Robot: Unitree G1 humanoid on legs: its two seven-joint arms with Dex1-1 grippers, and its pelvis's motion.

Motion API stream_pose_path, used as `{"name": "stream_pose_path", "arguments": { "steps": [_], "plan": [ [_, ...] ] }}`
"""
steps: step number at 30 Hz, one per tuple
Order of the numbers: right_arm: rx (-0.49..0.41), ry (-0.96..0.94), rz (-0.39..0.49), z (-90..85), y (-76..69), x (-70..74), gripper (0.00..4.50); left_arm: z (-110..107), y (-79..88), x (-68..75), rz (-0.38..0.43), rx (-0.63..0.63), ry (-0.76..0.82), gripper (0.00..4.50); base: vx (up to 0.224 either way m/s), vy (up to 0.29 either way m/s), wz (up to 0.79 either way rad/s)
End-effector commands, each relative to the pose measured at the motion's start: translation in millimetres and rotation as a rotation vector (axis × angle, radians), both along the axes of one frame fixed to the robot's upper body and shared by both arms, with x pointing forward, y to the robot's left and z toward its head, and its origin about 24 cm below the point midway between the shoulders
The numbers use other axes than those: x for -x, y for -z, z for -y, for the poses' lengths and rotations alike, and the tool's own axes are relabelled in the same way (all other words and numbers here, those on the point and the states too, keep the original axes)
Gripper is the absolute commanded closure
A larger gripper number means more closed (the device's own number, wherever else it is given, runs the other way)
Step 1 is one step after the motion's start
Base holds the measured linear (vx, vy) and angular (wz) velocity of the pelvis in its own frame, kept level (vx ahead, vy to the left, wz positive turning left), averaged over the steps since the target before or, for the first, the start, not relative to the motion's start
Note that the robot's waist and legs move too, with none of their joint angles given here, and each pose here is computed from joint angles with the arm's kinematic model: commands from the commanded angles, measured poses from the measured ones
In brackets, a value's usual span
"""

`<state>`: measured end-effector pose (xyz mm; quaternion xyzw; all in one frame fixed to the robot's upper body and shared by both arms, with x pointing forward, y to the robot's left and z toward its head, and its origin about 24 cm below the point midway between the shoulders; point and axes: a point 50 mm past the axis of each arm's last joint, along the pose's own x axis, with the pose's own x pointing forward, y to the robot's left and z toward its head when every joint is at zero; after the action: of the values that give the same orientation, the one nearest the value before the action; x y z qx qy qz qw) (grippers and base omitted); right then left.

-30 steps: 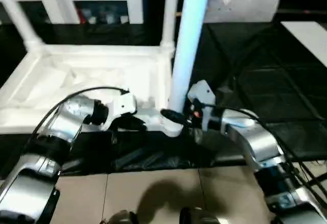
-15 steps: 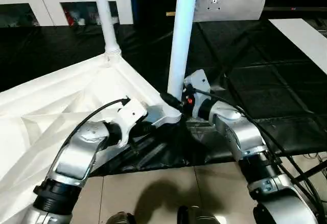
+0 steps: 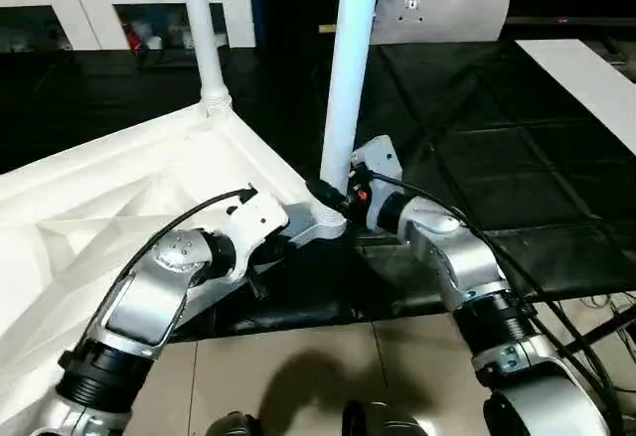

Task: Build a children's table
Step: Insert table leg to table base, then rotate leg to tighten

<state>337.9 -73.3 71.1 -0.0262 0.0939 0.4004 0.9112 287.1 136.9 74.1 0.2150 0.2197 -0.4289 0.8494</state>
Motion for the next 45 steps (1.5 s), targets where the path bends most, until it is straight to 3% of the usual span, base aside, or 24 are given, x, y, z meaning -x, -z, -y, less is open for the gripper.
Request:
{"name": "stream_pose_path", "arguments": {
  "steps": [1, 12, 15, 20, 27, 30, 32, 39, 45],
  "plan": [
    [0.077, 0.020, -0.152, 7.5, 35.8, 9.8, 1.73, 7.7, -25.0, -5.5, 0.106, 0.049, 0.054, 4.50, 0.000, 0.000, 0.00],
    [0.016, -0.032, -0.064, 17.6, 21.9, 11.0, 0.86, 2.5, -26.1, -15.9, 0.114, 0.049, 0.084, 4.50, 0.000, 0.000, 0.00],
    [0.032, -0.099, 0.015, 34.4, 10.4, 18.8, 0.53, -2.1, -25.2, -23.2, 0.114, 0.023, 0.101, 4.50, 0.000, 0.000, 0.00],
    [0.050, -0.126, 0.036, 51.4, 3.9, 23.6, 0.04, -2.5, -23.2, -27.1, 0.108, 0.030, 0.178, 4.50, 0.000, 0.000, 0.00],
    [0.053, -0.225, 0.073, 69.0, -9.1, 30.3, 0.04, -0.5, -15.2, -26.8, 0.077, 0.018, 0.361, 4.50, 0.000, 0.000, 0.00],
    [0.078, -0.257, 0.088, 74.8, -13.2, 31.7, 0.04, 0.4, -13.3, -26.6, 0.066, 0.012, 0.432, 4.50, 0.000, 0.000, 0.00],
    [0.144, -0.327, 0.091, 79.6, -15.3, 33.5, 0.04, 0.0, -10.1, -24.3, 0.043, -0.027, 0.537, 4.50, 0.000, 0.000, 0.00],
    [0.161, -0.491, 0.052, 76.5, -16.6, 37.7, 0.04, 2.1, -8.1, -22.2, 0.018, -0.044, 0.662, 4.50, 0.000, 0.000, 0.00],
    [0.180, -0.551, 0.038, 73.2, -15.4, 34.1, 0.58, 2.8, -7.8, -24.0, 0.013, -0.060, 0.714, 4.50, 0.000, 0.000, 0.00]
  ]
}}
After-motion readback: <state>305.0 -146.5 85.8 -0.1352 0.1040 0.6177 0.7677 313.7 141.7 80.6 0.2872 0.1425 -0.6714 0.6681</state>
